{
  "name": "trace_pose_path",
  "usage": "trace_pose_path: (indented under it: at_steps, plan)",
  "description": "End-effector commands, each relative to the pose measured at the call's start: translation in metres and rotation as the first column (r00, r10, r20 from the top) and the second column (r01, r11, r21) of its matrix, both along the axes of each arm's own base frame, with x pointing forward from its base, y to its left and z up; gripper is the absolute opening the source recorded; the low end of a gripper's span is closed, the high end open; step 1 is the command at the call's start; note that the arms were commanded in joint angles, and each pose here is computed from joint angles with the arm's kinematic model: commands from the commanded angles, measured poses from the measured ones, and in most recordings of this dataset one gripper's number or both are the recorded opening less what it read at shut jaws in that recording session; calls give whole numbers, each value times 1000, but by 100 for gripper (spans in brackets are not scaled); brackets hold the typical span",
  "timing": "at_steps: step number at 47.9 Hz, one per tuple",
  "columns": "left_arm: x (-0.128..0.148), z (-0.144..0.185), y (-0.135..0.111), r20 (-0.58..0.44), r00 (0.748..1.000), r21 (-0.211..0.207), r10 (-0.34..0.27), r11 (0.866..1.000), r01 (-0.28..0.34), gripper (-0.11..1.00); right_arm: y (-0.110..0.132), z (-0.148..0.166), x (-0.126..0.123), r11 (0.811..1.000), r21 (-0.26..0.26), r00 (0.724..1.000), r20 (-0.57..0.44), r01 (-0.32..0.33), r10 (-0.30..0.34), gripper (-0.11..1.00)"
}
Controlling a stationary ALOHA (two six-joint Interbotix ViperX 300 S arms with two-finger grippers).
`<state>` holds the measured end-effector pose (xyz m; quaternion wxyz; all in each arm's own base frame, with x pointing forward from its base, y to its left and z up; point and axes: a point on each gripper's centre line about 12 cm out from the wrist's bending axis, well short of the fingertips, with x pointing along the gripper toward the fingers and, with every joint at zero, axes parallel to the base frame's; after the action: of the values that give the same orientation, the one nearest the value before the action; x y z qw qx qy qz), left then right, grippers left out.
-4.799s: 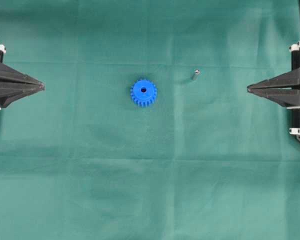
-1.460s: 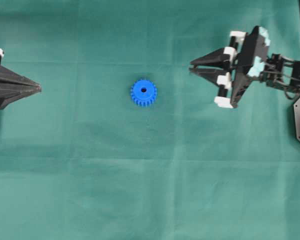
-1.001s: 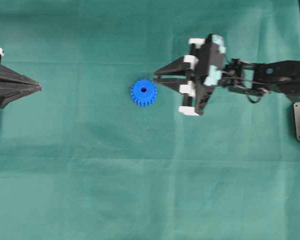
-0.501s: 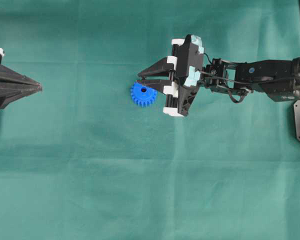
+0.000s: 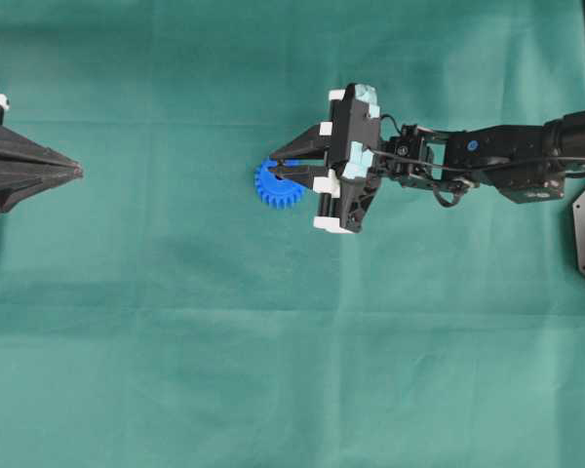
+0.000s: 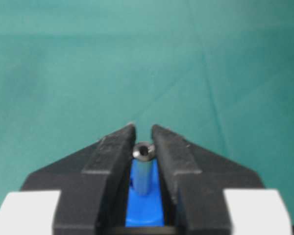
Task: Insert the shaft placed at a random location into the center hole of the small gear at another random location.
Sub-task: 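Lower the shaft into the gear's center hole with the right gripper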
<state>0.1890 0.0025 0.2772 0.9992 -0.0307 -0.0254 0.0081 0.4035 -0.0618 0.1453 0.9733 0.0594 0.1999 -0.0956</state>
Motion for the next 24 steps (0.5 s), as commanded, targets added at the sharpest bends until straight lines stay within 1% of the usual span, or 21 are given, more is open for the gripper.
trace_pose_path:
  at_steps: [1,7,17,24]
  plan:
    - [2,3,0,9,1000,-1,2,1000,-2,-1,0,12,6,1000,-5,999,43,1,-1,15]
    - [2,3,0,9,1000,-9,2,1000,-2,-1,0,11,5,1000,-4,999,41,1,-1,15]
    - [1,1,0,3,1000,-9,2,1000,-2,-1,-2,14,5,1000,-6,999,47,3,-3,15]
    - [1,1,0,5,1000,-9,2,1000,-2,-1,-2,28,2,1000,-15,997,75,3,-2,15]
